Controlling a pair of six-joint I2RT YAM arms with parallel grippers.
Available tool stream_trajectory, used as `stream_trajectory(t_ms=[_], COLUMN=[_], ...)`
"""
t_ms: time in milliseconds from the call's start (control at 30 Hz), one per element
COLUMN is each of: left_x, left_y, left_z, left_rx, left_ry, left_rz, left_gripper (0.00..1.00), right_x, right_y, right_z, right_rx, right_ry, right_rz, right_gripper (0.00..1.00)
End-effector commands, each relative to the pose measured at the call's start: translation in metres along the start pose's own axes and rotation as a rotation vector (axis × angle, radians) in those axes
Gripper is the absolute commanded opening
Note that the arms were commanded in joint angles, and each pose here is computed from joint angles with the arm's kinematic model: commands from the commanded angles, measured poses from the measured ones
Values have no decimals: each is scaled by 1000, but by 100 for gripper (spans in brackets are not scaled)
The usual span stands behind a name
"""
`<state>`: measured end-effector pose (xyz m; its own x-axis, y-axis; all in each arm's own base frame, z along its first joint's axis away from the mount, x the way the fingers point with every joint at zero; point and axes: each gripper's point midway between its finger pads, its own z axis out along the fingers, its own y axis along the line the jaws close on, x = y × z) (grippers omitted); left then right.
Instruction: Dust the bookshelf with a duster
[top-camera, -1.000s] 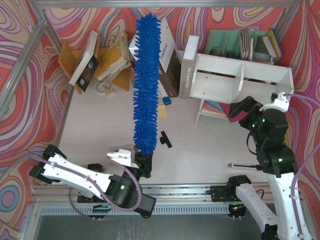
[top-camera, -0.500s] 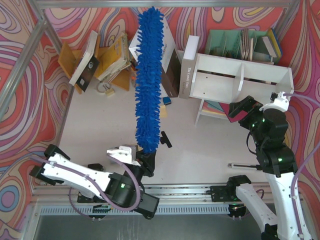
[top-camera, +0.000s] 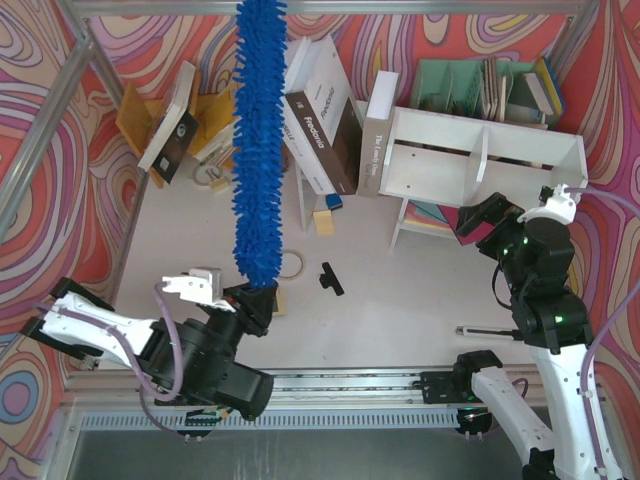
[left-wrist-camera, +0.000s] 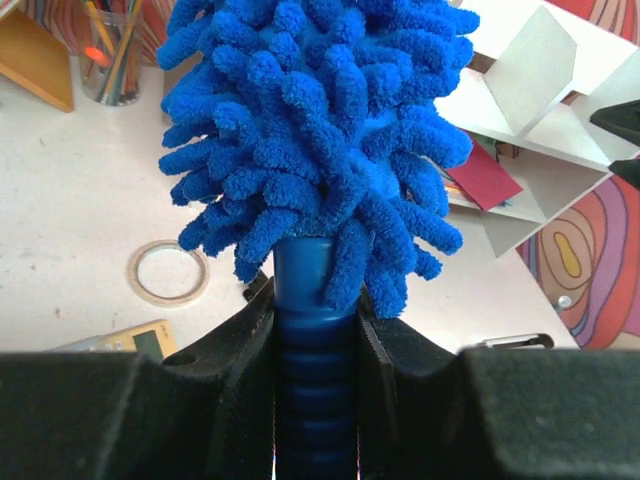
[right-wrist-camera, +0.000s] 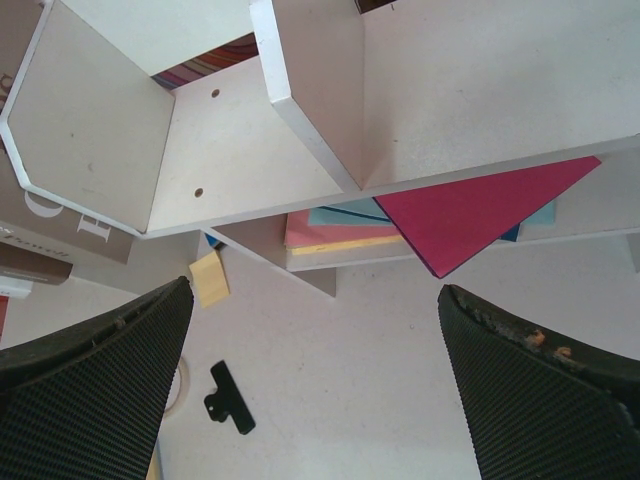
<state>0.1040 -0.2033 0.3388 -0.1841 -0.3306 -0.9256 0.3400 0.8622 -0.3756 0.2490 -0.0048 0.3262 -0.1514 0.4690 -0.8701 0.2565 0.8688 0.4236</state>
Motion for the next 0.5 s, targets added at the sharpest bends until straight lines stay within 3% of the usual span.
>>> stream_trajectory(t_ms=[0,133,233,300,467], left_x=[-39,-37,-24,-21,-5], left_y=[12,34,40,53,77], left_z=[6,6,7,7,9], left_rx=[42,34,-54,-6,-55], left_ry=[-237,-231,-215,-202,-160], left_rz=[75,-36,65,-84,-43], left_gripper=[0,0,0,0,0], right_x=[-3,-2,-1,-1,0], right_y=[3,4,6,6,6], right_z=[-1,0,1,1,1], right_rx=[-18,-22,-30,-29,-31], right_ry=[-20,-16,-11,-8,-8], right_rz=[5,11,13,15,21], right_gripper=[99,99,99,99,99])
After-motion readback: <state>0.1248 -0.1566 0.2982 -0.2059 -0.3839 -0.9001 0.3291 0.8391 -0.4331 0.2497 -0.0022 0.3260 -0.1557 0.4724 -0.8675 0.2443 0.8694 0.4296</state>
